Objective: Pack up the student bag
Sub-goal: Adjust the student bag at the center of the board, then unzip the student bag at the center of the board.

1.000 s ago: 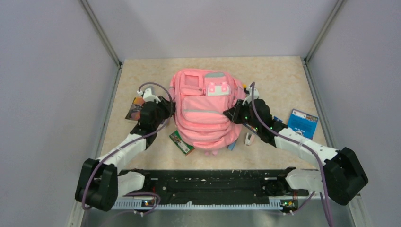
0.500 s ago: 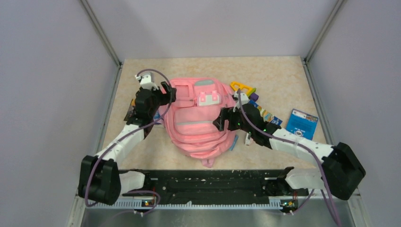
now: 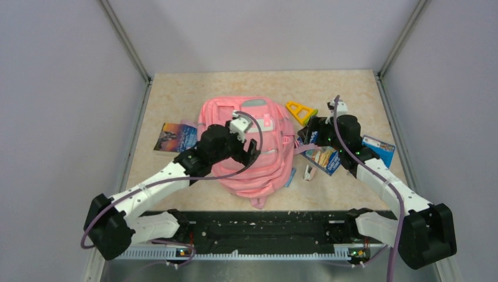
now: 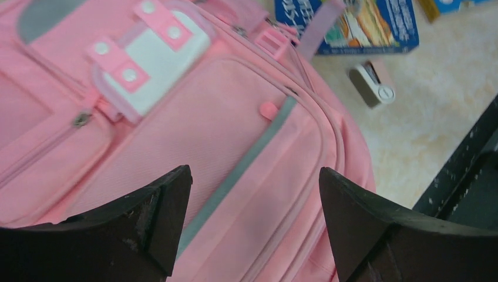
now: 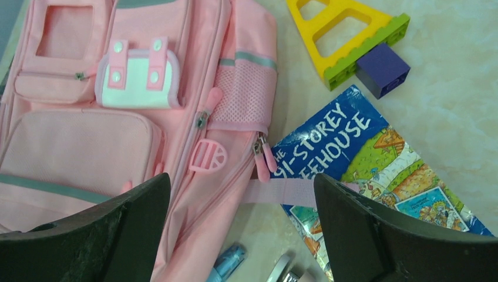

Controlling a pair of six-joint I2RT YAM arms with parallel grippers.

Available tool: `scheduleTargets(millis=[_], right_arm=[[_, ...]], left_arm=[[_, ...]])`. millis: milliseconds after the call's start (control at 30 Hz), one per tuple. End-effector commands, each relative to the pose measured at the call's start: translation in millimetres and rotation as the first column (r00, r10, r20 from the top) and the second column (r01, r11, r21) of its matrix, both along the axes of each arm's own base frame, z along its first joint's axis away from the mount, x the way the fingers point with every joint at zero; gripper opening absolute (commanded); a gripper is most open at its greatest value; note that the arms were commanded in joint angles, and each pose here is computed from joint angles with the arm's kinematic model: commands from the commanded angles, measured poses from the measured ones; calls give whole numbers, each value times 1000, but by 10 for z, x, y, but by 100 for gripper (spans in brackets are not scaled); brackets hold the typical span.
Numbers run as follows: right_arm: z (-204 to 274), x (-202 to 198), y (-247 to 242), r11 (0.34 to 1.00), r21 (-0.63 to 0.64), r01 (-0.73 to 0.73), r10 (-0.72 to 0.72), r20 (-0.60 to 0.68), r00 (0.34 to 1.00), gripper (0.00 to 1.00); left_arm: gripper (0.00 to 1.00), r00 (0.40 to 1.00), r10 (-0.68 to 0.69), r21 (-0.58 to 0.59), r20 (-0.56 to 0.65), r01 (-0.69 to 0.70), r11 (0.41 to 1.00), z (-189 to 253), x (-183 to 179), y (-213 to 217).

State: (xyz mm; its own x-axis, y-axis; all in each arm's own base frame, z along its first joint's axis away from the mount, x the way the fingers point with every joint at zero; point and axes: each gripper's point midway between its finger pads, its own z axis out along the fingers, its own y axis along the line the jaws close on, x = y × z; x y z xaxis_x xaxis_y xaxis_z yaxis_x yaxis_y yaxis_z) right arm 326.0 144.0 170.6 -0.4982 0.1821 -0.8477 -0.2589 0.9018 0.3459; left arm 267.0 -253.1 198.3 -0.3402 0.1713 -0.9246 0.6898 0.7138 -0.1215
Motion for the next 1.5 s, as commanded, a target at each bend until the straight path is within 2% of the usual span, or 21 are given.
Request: scheduleTargets(millis=[0,100,300,500,633,733,833,1000,1167,1333,1467], right_arm=[[42,-72,108,995,29,-98,97,26,995,89],[58,-123,145,991,44,-124,123,33,992,89],[33,-195,110,992,33,-124,123,38,992,89],[6,-234,58,994,15,-111,110,43,993,89],[0,-232,20,996,7,-93,92,49,995,89],[-17,-242,-6,997,2,-81,81,51,995,89],[-25,-250,-18,997,-1,-77,77,52,996,89],[-42,-234,-50,998,-14,-62,62,53,997,89],[-65,-234,-51,998,-14,-61,62,46,997,89],[-66,-238,-46,998,-14,-64,65,46,997,89],[-71,-239,-46,998,-15,-65,65,45,997,89]], left_arm=[[85,991,-132,235,-30,136,962,-285,-213,-230],[87,991,-133,295,-26,135,946,-397,-217,-388],[90,984,-161,266,75,136,954,-375,-169,-797],[92,981,-62,445,183,-26,895,-533,127,-850],[83,986,5,526,167,-93,845,-700,217,-788],[70,982,48,540,182,-140,830,-738,254,-719],[66,976,91,511,197,-181,840,-700,258,-664],[69,965,144,399,217,-223,889,-533,231,-627],[76,972,140,335,191,-199,921,-408,185,-695],[79,968,173,286,180,-220,933,-305,211,-676],[82,973,149,240,178,-190,952,-259,225,-759]])
